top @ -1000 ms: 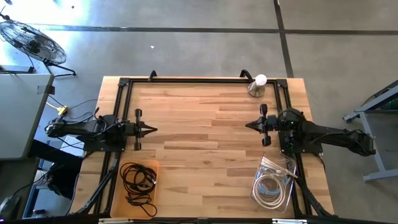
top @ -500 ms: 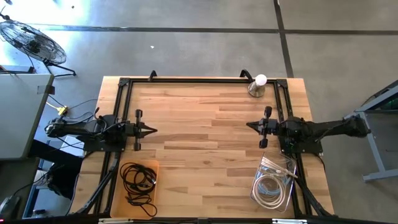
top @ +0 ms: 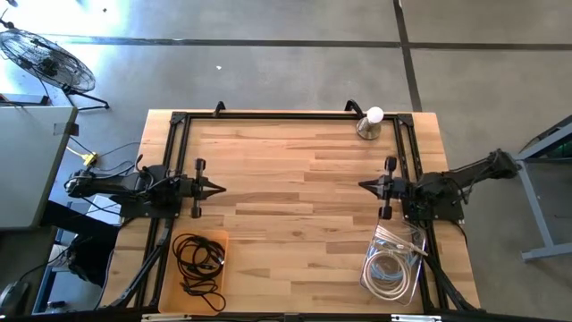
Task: Sort HDMI cables
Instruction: Return to Home Position
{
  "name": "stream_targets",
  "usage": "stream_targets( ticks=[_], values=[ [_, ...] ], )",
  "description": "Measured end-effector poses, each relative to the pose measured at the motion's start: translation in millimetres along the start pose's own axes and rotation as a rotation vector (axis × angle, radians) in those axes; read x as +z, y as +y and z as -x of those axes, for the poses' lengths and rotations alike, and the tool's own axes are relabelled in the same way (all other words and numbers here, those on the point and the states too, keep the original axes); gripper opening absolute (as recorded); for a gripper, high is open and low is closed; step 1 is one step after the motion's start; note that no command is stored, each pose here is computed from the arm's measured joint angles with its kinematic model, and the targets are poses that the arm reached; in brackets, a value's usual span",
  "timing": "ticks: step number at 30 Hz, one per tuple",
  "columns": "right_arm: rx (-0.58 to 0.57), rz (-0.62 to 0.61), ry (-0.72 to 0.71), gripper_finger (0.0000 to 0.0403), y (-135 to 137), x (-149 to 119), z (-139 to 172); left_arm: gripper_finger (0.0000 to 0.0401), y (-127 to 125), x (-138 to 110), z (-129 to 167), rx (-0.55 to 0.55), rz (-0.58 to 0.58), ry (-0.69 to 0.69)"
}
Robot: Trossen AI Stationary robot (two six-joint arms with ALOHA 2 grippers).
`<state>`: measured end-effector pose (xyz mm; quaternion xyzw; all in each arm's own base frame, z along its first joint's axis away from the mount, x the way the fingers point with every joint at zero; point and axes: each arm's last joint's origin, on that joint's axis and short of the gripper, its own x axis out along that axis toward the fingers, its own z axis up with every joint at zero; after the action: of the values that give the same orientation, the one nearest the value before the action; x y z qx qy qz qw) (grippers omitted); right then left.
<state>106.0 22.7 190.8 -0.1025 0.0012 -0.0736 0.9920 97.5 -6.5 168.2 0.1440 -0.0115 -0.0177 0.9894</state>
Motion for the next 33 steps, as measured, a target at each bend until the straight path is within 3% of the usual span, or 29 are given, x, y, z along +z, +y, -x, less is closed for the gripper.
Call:
stream_targets(
  ticks=[7,18,33],
  values=[
    [0.005,-0.057,0.039,0.0000,-4.0,-0.8,10.2,0.0000,0.1,0.0,0.0,0.003,0.000,0.001],
    [0.022,-0.083,-0.057,0.0000,-9.3,5.7,19.5,0.0000,0.1,-0.1,0.0,0.003,0.000,0.001],
    [-0.089,-0.045,-0.080,0.0000,-17.4,8.7,17.9,0.0000,0.5,-0.1,0.0,0.018,0.000,0.005]
  ],
)
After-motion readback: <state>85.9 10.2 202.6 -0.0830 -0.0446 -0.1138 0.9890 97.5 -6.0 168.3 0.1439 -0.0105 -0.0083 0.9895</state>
